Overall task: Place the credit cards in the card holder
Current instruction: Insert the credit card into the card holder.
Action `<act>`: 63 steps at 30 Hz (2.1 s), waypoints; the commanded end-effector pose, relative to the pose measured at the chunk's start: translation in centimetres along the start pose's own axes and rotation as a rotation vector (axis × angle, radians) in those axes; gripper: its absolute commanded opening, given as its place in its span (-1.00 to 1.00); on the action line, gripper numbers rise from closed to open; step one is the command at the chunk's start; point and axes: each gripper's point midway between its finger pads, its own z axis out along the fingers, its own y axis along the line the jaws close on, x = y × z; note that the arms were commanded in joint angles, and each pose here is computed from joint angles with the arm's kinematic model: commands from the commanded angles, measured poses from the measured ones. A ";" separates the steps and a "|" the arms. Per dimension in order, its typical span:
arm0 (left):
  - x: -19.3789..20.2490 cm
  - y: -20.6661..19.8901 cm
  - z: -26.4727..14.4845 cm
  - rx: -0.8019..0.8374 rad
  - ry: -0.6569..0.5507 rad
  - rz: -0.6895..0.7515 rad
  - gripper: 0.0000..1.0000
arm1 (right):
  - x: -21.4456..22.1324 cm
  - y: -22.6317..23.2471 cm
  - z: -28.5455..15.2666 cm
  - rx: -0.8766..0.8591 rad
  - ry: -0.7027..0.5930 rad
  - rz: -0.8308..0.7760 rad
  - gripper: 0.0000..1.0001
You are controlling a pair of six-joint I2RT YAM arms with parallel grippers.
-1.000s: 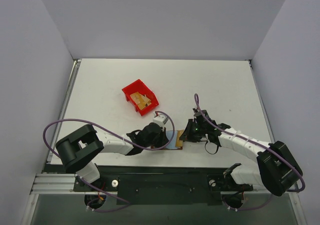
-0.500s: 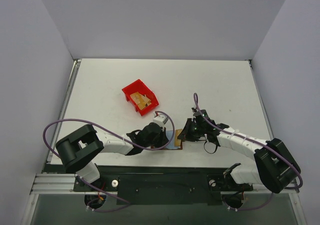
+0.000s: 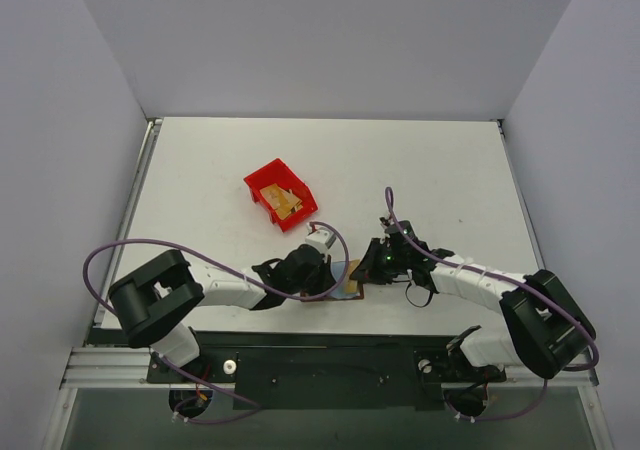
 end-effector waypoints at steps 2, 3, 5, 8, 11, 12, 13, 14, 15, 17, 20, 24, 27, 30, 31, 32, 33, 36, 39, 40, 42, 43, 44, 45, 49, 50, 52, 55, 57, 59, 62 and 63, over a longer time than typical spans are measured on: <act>-0.1 0.7 -0.9 -0.050 0.038 0.015 -1.00 | 0.2 0.7 0.1 -0.038 0.007 -0.007 -1.00; -0.2 0.6 -1.0 -0.049 0.038 0.014 -1.00 | 0.1 0.8 0.0 -0.042 0.002 -0.008 -1.00; -1.5 -0.2 -1.5 -0.030 0.007 0.014 -1.00 | 0.1 1.0 -0.1 -0.051 0.001 -0.012 -1.00; -2.7 -1.0 -2.2 -0.012 -0.021 0.012 -1.00 | 0.0 1.3 -0.2 -0.062 0.001 -0.016 -1.00; -4.3 -1.9 -3.2 0.012 -0.064 0.009 -1.00 | 0.1 1.6 -0.1 -0.077 0.009 -0.016 -1.00; -4.5 -1.8 -3.4 0.011 -0.072 0.009 -1.00 | 0.0 1.8 -0.1 -0.087 0.008 -0.018 -1.00; -4.9 -2.1 -3.8 0.017 -0.084 0.010 -1.00 | 0.1 1.8 0.0 -0.092 0.016 -0.014 -1.00; -5.3 -2.1 -3.9 0.017 -0.094 0.007 -1.00 | 0.2 2.1 0.1 -0.102 0.018 -0.017 -1.00; -5.5 -2.2 -4.2 0.020 -0.101 0.006 -1.00 | 0.4 2.1 0.2 -0.108 0.028 -0.011 -1.00; -5.8 -2.1 -4.6 0.018 -0.109 0.004 -1.00 | 0.5 2.4 0.2 -0.126 0.035 -0.009 -1.00; -6.2 -1.8 -5.2 0.008 -0.125 -0.003 -1.00 | 0.4 3.1 0.1 -0.155 0.033 -0.019 -1.00; -6.7 -0.7 -6.1 -0.021 -0.153 -0.018 -1.00 | 0.5 4.1 0.0 -0.179 0.041 -0.044 -1.00; -6.8 0.3 -7.1 -0.048 -0.171 -0.040 -1.00 | 0.9 5.3 0.2 -0.200 0.060 -0.079 -1.00; -6.8 1.8 -7.8 -0.084 -0.183 -0.062 -1.00 | 2.0 6.3 0.7 -0.205 0.096 -0.117 -1.00; -7.1 2.1 -8.1 -0.088 -0.195 -0.072 -1.00 | 2.0 6.8 0.8 -0.210 0.097 -0.127 -1.00; -6.9 2.5 -8.3 -0.094 -0.195 -0.076 -1.00 | 2.8 7.0 1.2 -0.206 0.119 -0.142 -1.00; -7.0 2.7 -8.5 -0.099 -0.199 -0.080 -1.00 | 2.7 7.5 1.4 -0.212 0.115 -0.152 -1.00; -7.0 3.5 -8.9 -0.110 -0.207 -0.092 -1.00 | 3.8 8.1 2.4 -0.203 0.151 -0.171 -1.00; -6.1 4.4 -9.2 -0.133 -0.183 -0.095 -1.00 | 4.2 8.3 3.1 -0.200 0.170 -0.174 -1.00; -5.9 4.5 -9.3 -0.134 -0.181 -0.097 -1.00 | 4.3 8.3 3.4 -0.197 0.174 -0.171 -1.00; -5.5 4.7 -9.2 -0.138 -0.172 -0.100 -1.00 | 4.5 8.2 3.7 -0.189 0.184 -0.173 -1.00; -5.3 4.8 -9.2 -0.138 -0.169 -0.100 -1.00 | 4.5 8.2 3.8 -0.189 0.186 -0.174 -1.00; -5.1 4.9 -9.0 -0.138 -0.162 -0.103 -1.00 | 4.5 8.2 3.9 -0.186 0.188 -0.175 -1.00; -4.9 4.9 -9.0 -0.137 -0.156 -0.100 -1.00 | 4.5 8.3 3.9 -0.188 0.188 -0.178 -1.00; -3.3 5.6 -8.3 -0.153 -0.113 -0.104 -1.00 | 4.2 8.5 3.5 -0.188 0.178 -0.197 -1.00; -3.7 5.3 -8.0 -0.138 -0.130 -0.112 -1.00 | 4.0 8.6 3.3 -0.187 0.174 -0.202 -1.00; -3.3 5.3 -7.6 -0.126 -0.122 -0.118 -1.00 | 3.9 8.9 3.2 -0.187 0.178 -0.212 -1.00; -3.3 5.2 -7.1 -0.119 -0.127 -0.125 -1.00 | 3.9 9.2 3.3 -0.192 0.193 -0.223 -1.00; -2.9 5.3 -6.6 -0.124 -0.114 -0.126 -1.00 | 3.9 9.2 3.4 -0.191 0.197 -0.221 -1.00; -2.8 5.4 -6.2 -0.131 -0.107 -0.127 -1.00 | 3.8 9.4 3.3 -0.199 0.192 -0.219 -1.00; -2.2 5.8 -5.7 -0.149 -0.084 -0.132 -1.00 | 3.7 9.6 3.0 -0.204 0.190 -0.226 -1.00; -1.8 6.0 -5.4 -0.155 -0.074 -0.133 -1.00 | 3.5 9.7 2.8 -0.207 0.185 -0.227 -1.00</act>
